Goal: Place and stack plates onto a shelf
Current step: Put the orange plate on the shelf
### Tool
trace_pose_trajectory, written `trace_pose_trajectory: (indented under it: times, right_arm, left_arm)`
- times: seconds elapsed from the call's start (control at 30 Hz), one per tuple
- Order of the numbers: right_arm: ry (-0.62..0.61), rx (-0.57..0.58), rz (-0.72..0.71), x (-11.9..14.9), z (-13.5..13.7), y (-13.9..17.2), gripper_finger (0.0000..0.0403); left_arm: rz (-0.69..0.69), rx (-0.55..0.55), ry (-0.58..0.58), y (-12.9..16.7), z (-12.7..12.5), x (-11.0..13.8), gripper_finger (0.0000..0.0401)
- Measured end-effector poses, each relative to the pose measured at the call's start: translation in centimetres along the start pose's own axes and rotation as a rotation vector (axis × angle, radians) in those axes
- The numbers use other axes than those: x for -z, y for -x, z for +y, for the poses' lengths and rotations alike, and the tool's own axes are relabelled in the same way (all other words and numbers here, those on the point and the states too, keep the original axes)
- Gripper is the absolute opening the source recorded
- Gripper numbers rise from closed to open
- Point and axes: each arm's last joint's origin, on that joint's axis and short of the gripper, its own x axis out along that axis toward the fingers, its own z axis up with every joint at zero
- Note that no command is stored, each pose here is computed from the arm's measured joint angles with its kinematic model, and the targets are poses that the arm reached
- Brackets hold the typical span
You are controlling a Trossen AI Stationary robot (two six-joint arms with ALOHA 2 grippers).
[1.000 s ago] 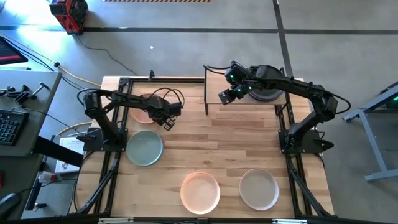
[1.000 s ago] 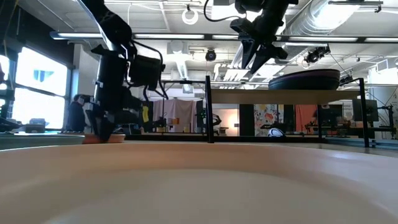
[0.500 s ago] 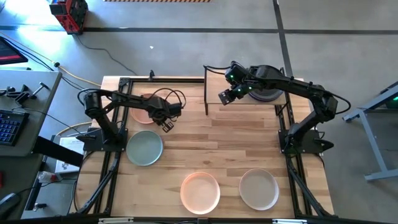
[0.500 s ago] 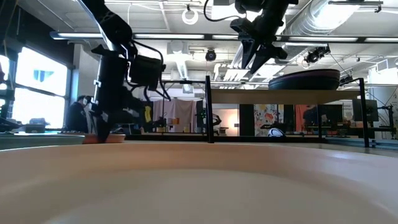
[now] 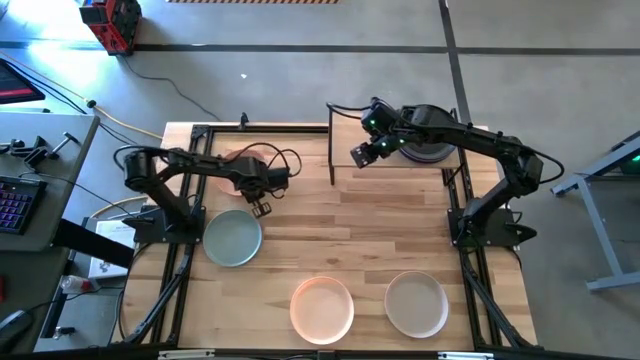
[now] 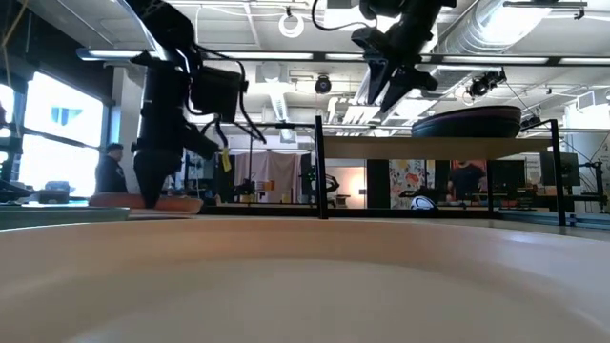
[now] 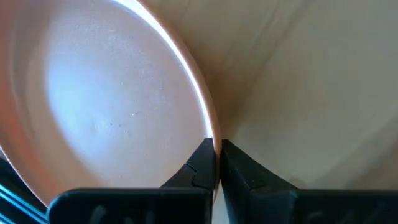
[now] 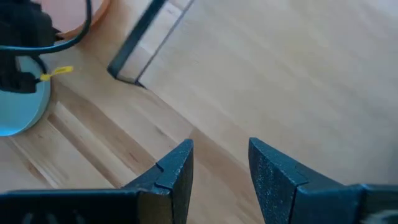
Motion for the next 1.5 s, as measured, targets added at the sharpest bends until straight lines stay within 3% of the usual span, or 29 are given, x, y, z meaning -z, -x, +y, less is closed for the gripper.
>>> trace_pose_trajectory:
  times: [0.2, 0.5, 0.7, 0.93, 1.17, 1.5]
  right_arm:
    - [0.02, -0.032, -0.088, -0.8, 0.4, 0.0, 0.0133]
    - [-0.038, -0.182, -0.265, -2.6, 1.6, 0.5, 0.0133]
    - [-0.003, -0.349, -0.423, -4.2, 2.8, 1.4, 0.0133]
    - [0.029, -0.471, -0.6, -5.5, 3.7, 2.7, 0.0133]
    - [0.117, -0.445, -0.659, -5.9, 4.2, 3.9, 0.0133]
    - [0.165, -0.229, -0.688, -5.2, 5.3, 5.1, 0.0133]
  left_arm:
    - [-0.109, 0.01, -0.105, 2.7, 0.3, 1.0, 0.0003]
    - [-0.299, -0.094, -0.458, 7.0, 0.6, 3.6, 0.0002]
    - [-0.368, -0.325, -0.686, 8.9, 0.6, 4.9, 0.0004]
    - [-0.291, -0.675, -0.896, 9.7, 0.5, 5.3, 0.0008]
    - [-0.26, -0.811, -1.014, 10.2, 0.4, 4.9, 0.0009]
    - [-0.344, -0.89, -1.07, 11.2, 0.0, 3.5, 0.0009]
